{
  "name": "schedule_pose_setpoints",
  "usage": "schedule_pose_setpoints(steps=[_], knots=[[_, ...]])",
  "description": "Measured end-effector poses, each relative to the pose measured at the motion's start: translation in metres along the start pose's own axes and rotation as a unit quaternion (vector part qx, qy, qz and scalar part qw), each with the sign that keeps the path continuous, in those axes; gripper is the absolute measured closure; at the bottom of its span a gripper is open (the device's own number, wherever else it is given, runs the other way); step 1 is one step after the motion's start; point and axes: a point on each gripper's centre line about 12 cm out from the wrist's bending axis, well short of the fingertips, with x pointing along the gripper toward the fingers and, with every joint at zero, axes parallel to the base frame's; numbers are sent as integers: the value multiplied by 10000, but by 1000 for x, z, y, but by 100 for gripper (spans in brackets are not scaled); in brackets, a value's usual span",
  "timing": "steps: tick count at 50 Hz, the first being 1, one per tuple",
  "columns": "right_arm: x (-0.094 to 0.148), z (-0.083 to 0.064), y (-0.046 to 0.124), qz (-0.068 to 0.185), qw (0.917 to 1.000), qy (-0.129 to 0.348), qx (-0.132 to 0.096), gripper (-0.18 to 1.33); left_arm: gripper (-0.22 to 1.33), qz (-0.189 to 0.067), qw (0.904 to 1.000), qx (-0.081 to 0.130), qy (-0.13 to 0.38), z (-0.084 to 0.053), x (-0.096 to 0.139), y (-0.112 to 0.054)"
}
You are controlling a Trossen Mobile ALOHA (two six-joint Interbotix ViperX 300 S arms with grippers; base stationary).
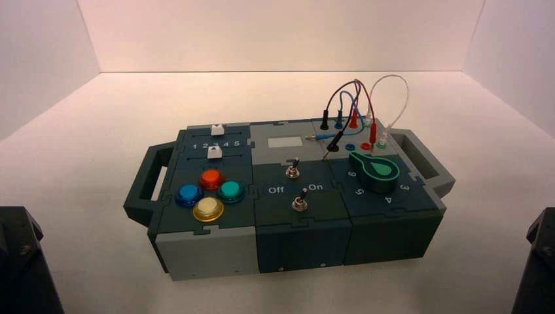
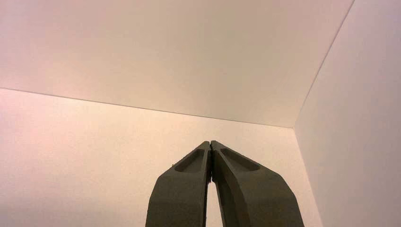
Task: Turn the knob to position 6.
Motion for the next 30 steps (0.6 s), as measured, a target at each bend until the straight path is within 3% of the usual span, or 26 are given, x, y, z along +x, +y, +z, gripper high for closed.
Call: schedule_pose_setpoints(steps=[30], knots=[[0, -3, 5, 118, 9998, 128, -26, 130, 128, -4, 9999, -8, 107, -3, 2, 0]])
